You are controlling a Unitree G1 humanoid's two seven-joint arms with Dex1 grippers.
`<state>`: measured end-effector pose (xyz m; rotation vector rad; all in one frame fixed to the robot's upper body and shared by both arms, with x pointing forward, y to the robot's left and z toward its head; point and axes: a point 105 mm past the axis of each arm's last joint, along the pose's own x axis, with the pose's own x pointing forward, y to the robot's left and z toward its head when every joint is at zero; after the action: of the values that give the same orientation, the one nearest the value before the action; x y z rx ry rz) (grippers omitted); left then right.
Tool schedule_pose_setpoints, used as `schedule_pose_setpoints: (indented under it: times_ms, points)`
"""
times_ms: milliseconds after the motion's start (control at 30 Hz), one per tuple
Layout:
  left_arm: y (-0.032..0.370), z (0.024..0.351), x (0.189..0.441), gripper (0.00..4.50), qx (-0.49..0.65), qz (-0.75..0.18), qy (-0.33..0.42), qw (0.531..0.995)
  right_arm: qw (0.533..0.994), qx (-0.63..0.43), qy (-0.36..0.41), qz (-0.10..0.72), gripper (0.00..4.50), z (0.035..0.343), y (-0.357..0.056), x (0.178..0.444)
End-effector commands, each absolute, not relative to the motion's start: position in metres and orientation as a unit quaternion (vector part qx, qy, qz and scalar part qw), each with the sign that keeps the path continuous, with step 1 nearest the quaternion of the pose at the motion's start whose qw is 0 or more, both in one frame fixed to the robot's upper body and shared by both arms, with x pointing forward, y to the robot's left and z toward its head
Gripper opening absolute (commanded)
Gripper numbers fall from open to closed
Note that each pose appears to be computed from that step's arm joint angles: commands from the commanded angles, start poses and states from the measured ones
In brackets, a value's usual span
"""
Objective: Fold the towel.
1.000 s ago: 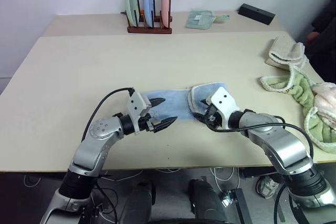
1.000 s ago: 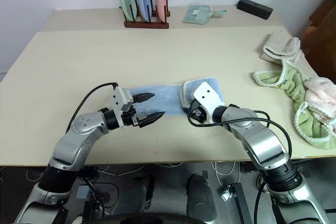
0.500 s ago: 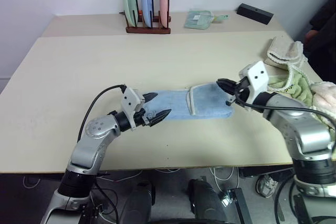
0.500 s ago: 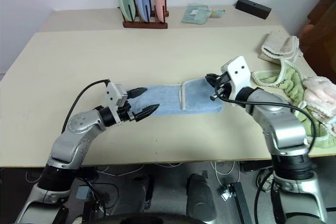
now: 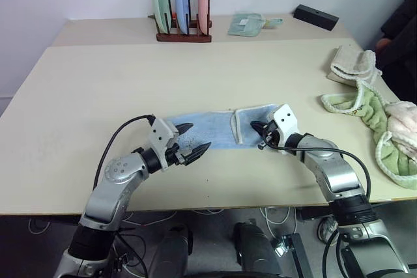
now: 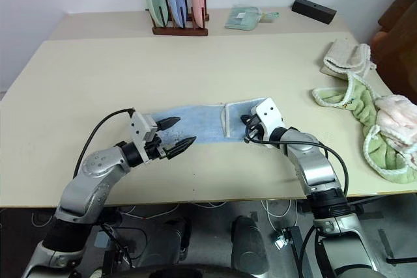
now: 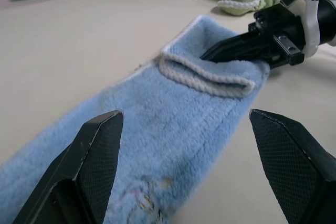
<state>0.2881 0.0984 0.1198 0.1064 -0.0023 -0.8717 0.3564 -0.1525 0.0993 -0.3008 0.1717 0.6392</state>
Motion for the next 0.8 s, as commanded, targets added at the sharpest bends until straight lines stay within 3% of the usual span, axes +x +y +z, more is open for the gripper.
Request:
schedule_pose_setpoints:
  times_ms: [33, 100, 167, 300, 533, 800]
  points:
    - [0.108, 0.133, 0.281, 3.93, 0.026, -0.394, -0.010, 0.918, 0.938, -0.145, 0.020, 0.313, 0.54, 0.141, -0.154, 0.357]
    - [0.119, 0.131, 0.273, 3.93, -0.035, -0.363, 0.014, 0.931, 0.925, -0.177, -0.009, 0.336, 1.41, 0.160, -0.149, 0.350]
    - [0.133, 0.122, 0.260, 4.45, -0.104, -0.320, 0.050, 0.940, 0.910, -0.205, -0.030, 0.358, 2.33, 0.174, -0.143, 0.342]
    - [0.148, 0.107, 0.246, 4.50, -0.203, -0.247, 0.108, 0.941, 0.891, -0.228, -0.047, 0.391, 4.33, 0.183, -0.131, 0.330]
    - [0.152, 0.089, 0.245, 4.50, -0.382, -0.137, 0.171, 0.898, 0.869, -0.241, -0.050, 0.430, 4.33, 0.176, -0.112, 0.321]
    - [0.146, 0.098, 0.282, 4.50, -0.448, -0.105, 0.169, 0.871, 0.860, -0.239, -0.052, 0.449, 4.33, 0.170, -0.098, 0.312]
